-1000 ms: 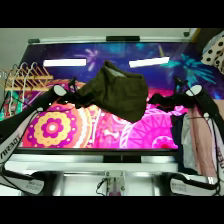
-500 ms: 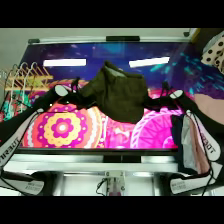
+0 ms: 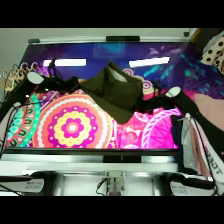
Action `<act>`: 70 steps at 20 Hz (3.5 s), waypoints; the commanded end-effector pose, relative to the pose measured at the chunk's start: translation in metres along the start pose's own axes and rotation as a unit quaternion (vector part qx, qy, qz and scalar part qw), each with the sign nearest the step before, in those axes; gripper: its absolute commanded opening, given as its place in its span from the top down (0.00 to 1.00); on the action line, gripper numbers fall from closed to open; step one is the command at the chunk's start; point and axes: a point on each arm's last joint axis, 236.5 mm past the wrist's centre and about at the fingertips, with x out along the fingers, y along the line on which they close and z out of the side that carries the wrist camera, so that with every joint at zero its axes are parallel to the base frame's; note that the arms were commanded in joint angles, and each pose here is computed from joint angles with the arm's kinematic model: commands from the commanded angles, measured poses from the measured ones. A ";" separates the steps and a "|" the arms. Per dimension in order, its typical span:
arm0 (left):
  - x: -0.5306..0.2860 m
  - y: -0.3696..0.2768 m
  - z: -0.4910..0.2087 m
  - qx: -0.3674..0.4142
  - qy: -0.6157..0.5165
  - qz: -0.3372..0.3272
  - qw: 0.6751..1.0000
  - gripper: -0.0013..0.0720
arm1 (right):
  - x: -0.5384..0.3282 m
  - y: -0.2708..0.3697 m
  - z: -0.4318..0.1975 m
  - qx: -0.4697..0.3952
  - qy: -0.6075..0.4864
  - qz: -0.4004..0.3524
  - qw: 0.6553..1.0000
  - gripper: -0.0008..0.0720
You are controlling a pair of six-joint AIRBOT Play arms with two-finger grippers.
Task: Fold the shirts.
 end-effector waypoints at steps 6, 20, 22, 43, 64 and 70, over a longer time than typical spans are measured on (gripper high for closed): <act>-0.051 0.038 0.063 0.000 -0.070 0.018 0.997 0.86 | 0.092 0.136 -0.109 0.030 -0.079 0.071 0.994 0.74; -0.097 0.070 -0.103 -0.016 0.212 0.046 0.976 0.01 | -0.098 0.030 -0.010 -0.158 -0.110 -0.096 0.977 0.20; -0.085 0.075 -0.157 -0.043 0.231 0.045 0.971 0.01 | -0.090 0.027 0.005 -0.183 -0.090 -0.104 0.973 0.20; -0.017 0.055 -0.275 -0.046 0.229 0.033 0.972 0.02 | 0.036 0.060 -0.026 -0.270 0.115 -0.128 0.947 0.03; -0.036 0.041 -0.280 -0.047 0.279 0.010 0.959 0.00 | -0.004 0.105 0.010 -0.267 -0.036 -0.143 0.952 0.80; -0.006 0.014 -0.288 -0.074 0.230 -0.013 0.970 0.00 | -0.002 0.113 0.012 -0.264 -0.045 -0.127 0.955 0.80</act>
